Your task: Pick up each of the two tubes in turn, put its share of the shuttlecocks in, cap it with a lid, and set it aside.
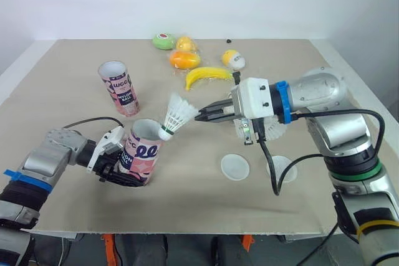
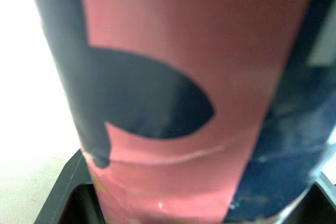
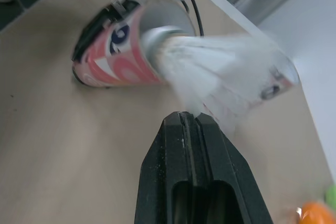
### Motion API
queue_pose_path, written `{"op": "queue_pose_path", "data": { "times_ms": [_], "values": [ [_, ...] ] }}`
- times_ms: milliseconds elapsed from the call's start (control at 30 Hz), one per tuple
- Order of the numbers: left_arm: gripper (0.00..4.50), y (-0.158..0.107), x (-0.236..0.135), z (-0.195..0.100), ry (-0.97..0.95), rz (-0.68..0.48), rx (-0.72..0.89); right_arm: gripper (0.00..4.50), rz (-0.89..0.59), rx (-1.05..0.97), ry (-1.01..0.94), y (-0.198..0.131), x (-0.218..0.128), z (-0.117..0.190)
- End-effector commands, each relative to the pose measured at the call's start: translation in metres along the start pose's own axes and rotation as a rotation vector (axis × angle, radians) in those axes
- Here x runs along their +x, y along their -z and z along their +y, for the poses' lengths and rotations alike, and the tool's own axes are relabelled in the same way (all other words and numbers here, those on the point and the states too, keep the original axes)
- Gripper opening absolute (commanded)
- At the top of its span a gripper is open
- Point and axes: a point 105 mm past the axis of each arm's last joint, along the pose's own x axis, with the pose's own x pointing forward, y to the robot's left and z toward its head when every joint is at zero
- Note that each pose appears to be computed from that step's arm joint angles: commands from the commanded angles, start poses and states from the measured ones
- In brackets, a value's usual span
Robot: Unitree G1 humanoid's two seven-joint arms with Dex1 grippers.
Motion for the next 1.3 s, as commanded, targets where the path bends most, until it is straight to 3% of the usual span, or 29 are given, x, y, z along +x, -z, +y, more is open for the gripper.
{"op": "queue_pose_path", "data": {
  "times_ms": [33,367,467,700,933,1133,1300],
  "values": [
    [2.79,0.002,0.002,0.001,0.005,0.015,0.002,0.03,-0.012,-0.051,-0.008,-0.010,0.005,-0.005],
    [2.79,0.001,0.002,0.001,0.007,0.017,0.004,0.03,-0.017,-0.064,-0.063,-0.011,0.022,-0.008],
    [2.79,0.001,0.002,0.001,0.007,0.018,0.004,1.02,-0.030,0.006,-0.119,-0.016,0.022,-0.004],
    [2.79,-0.001,0.002,0.002,0.007,0.034,0.029,4.35,-0.107,0.070,-0.096,-0.029,0.016,-0.009],
    [2.79,-0.013,-0.002,0.008,-0.014,0.050,0.144,4.35,-0.152,0.337,0.137,-0.009,-0.031,-0.011],
    [2.79,-0.018,-0.005,0.007,-0.010,0.043,0.159,4.35,-0.004,0.566,0.302,0.033,-0.062,0.036],
    [2.79,-0.017,-0.006,0.006,-0.008,0.050,0.165,4.35,0.146,0.693,0.397,0.070,-0.070,0.066]
  ]
}}
